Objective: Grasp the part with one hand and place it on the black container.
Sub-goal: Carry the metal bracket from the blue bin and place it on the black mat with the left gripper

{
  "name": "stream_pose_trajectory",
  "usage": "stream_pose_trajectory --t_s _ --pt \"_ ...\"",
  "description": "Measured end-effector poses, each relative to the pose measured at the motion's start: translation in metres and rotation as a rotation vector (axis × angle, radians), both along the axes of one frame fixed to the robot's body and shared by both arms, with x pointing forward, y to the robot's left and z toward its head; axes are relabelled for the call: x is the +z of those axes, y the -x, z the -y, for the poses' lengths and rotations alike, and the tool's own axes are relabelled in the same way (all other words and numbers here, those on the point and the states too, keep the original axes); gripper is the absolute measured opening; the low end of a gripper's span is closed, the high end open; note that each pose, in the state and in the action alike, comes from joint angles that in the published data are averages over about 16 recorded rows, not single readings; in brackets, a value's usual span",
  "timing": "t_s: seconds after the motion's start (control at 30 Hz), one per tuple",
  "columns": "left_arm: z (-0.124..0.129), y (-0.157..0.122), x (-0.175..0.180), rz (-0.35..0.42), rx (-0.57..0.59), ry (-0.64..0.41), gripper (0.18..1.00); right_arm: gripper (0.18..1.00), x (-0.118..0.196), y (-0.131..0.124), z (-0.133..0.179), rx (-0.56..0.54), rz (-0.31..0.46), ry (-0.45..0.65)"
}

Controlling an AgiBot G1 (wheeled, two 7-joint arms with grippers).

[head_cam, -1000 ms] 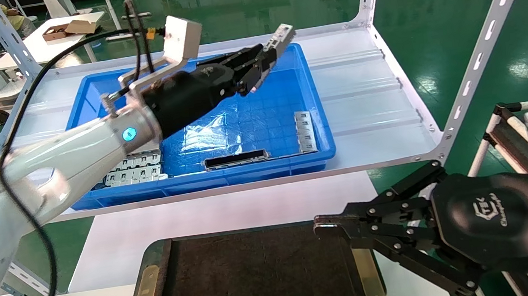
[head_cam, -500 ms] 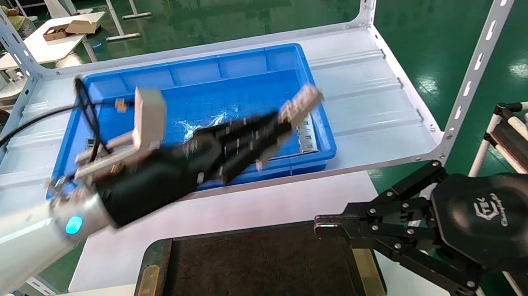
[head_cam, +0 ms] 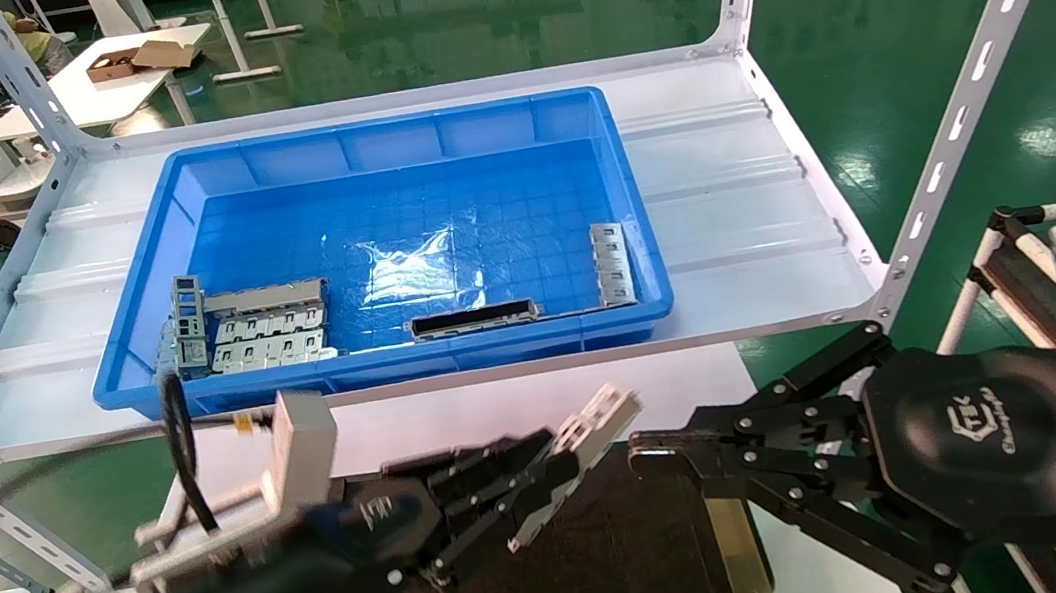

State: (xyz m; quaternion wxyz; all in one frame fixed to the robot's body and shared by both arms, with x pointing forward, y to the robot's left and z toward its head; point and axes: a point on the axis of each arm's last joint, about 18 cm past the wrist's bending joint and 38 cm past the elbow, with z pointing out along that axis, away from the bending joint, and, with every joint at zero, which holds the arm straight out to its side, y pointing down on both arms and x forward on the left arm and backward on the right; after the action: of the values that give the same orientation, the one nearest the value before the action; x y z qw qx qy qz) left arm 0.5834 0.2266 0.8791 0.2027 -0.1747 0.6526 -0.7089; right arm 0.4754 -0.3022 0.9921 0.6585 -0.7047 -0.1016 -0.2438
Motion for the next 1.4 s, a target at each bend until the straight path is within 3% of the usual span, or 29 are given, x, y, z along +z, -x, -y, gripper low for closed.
stream_pose_trajectory --t_s 0.27,0.57,1.03,1.4 --pt "0.011 -0.018 -0.063 -0.125 0.223 0.047 0.321 0.191 0.0 0.0 0.0 0.0 0.0 0.0" --pt "0.039 -0.039 -0.115 -0.22 0.431 0.097 0.321 0.191 0.0 0.0 0.0 0.0 0.0 0.0" --pt "0.082 -0.06 -0.15 -0.314 0.649 0.125 0.321 0.191 0.0 0.0 0.0 0.0 0.0 0.0" --pt "0.099 -0.082 -0.163 -0.337 0.726 0.09 0.321 0.191 0.0 0.0 0.0 0.0 0.0 0.0"
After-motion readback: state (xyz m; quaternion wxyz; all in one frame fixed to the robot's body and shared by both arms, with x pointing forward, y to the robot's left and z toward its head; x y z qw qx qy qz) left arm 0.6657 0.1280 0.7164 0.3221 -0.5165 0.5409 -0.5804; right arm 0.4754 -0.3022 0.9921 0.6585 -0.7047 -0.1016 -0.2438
